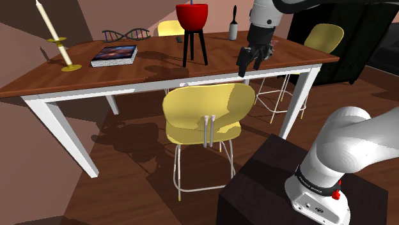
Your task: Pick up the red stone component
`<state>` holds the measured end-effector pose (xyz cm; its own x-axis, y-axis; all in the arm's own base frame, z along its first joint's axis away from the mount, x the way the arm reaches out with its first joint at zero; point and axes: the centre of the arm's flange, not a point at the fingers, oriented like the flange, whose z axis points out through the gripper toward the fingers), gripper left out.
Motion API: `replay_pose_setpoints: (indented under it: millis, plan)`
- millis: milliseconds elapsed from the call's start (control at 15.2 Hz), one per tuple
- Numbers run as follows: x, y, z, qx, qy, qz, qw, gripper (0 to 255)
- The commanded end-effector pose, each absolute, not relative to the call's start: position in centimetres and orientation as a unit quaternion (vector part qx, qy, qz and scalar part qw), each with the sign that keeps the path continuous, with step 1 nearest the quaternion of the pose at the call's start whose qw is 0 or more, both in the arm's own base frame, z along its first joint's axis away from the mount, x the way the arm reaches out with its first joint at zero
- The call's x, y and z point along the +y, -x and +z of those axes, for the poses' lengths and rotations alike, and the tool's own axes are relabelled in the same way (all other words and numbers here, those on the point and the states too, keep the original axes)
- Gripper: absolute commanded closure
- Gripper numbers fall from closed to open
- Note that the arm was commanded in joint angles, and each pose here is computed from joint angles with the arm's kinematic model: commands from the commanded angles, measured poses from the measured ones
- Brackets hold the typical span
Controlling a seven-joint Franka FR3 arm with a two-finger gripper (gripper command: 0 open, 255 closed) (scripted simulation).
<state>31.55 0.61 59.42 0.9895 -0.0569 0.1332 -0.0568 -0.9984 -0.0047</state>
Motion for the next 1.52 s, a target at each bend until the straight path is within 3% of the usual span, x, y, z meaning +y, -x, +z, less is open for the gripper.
replay_pose_setpoints:
  millis: [0,1452]
  plan:
    - [0.6,-31.6,59.4,0.029,0.997,-0.067,0.0,0]
    - [-26.6,-37.5,57.9,0.137,0.978,-0.16,0.007,0]
